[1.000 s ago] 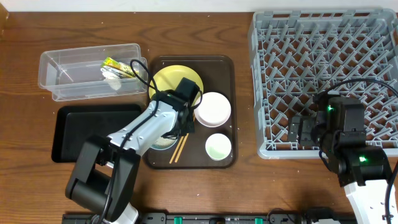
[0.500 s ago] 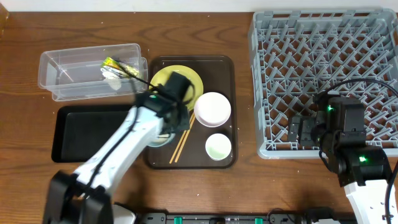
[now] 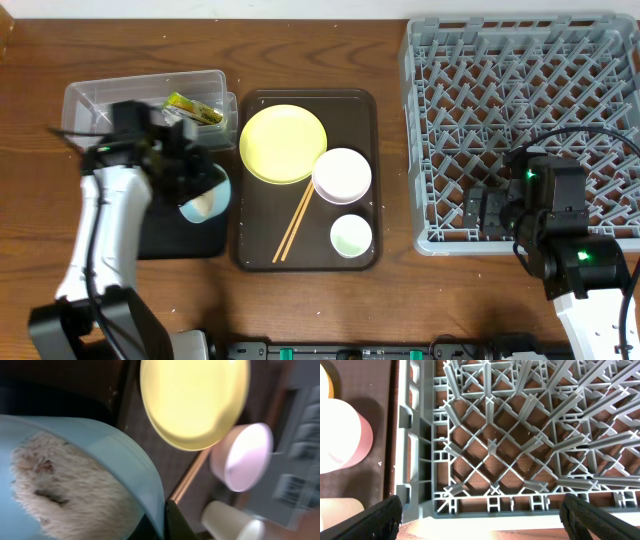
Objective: Sort waste into correct bins and load items into the dishwasher rack
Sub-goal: 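Lift the blue bowl over the black tray and tip out the rice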
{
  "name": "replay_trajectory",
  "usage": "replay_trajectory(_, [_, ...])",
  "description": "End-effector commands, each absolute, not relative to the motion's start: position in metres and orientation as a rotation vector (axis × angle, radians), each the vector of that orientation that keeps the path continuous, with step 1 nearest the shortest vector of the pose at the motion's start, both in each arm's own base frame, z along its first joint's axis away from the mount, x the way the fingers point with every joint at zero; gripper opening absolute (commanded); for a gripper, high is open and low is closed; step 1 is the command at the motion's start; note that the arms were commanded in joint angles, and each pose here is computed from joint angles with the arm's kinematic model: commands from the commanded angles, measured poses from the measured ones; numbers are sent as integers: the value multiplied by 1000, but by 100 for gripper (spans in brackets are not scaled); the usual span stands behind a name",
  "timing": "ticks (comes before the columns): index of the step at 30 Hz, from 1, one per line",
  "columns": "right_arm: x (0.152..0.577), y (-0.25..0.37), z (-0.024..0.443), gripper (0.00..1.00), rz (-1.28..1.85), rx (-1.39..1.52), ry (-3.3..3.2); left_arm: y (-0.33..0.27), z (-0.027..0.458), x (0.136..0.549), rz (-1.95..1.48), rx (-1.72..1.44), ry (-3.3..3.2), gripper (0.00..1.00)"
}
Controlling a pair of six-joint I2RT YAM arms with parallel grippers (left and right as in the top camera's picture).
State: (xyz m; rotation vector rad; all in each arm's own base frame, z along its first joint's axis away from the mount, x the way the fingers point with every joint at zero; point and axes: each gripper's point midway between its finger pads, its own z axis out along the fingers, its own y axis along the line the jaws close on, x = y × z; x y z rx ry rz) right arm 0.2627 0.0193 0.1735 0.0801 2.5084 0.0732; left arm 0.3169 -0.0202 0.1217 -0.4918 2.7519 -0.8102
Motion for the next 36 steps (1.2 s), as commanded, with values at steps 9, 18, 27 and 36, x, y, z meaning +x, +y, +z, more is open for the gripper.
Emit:
replay_trajectory(9, [266, 14, 181, 99, 68, 118, 2488, 18, 143, 333, -1549, -655, 2284, 6])
replay_trajectory(18, [265, 14, 181, 99, 68, 118, 2489, 46, 161, 341, -1814, -769, 1968, 6])
replay_trajectory(27, [266, 14, 181, 99, 67, 118, 2488, 56, 172, 337, -1897, -872, 1868, 6])
replay_trajectory(36, [266, 14, 181, 99, 68, 117, 2488, 64, 161, 333, -1831, -912, 1917, 6])
